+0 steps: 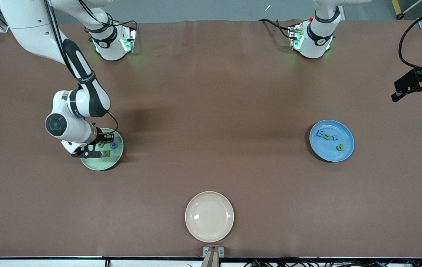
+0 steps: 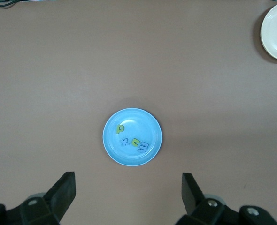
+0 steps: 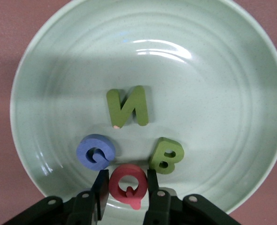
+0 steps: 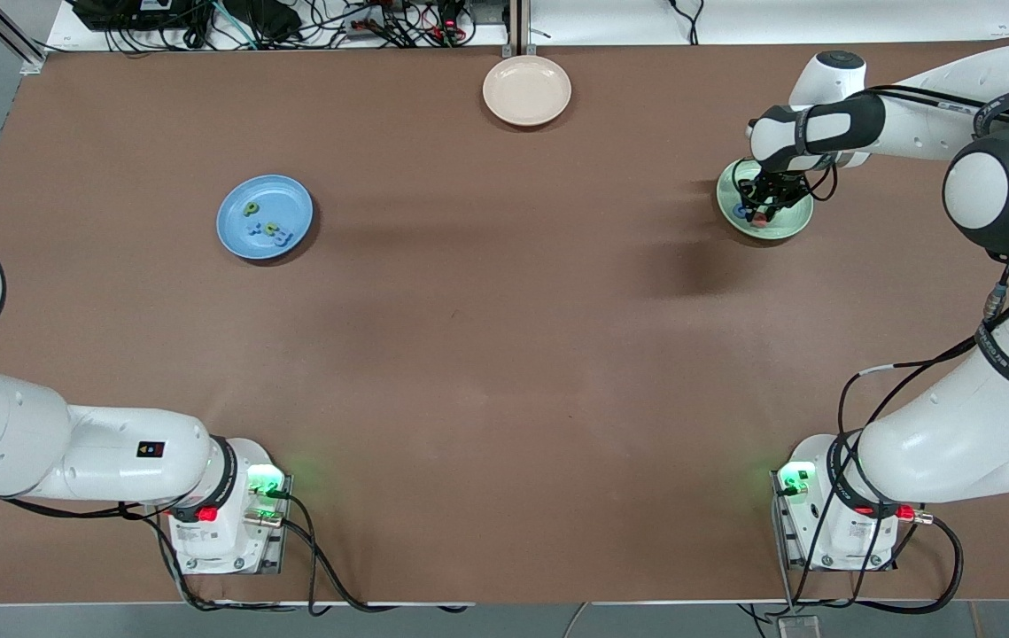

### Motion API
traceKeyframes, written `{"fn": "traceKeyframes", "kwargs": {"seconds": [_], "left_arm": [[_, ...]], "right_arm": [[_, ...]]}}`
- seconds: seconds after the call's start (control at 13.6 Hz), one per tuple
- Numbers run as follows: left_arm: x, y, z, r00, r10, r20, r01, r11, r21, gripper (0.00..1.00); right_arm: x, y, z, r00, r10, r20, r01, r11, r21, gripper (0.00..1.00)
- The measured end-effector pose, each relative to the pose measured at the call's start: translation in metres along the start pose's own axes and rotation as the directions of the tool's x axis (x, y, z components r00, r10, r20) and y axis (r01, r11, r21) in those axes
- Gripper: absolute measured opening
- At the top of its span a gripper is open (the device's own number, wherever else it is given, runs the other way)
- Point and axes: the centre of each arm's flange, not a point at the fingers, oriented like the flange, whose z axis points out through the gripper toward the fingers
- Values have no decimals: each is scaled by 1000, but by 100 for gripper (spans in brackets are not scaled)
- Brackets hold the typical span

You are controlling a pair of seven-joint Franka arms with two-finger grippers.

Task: Sort upper and lower case letters into plates

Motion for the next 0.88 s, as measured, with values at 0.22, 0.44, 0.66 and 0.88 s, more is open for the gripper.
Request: {"fn": "traceKeyframes", "kwargs": {"seconds": [0.22,0.44,0.66,0.88], "left_arm": [[0,0,0,1000,0,0,0,1000,0,100],[0,0,0,1000,0,0,0,1000,0,100],[0,1,0,1000,1,-1,-1,1000,0,100],[0,4,-1,1000,7,-2,-7,1000,-1,100]], "right_arm": [[5,-1,-22,999,-1,39,1,1000,2,70],[19,-2,-88,996,-3,94,3,1000,7,100],[24,16,-155,994,21,105,-22,1000,18,100],[23,45,-209,995,14,102,-18,999,33,100]]}}
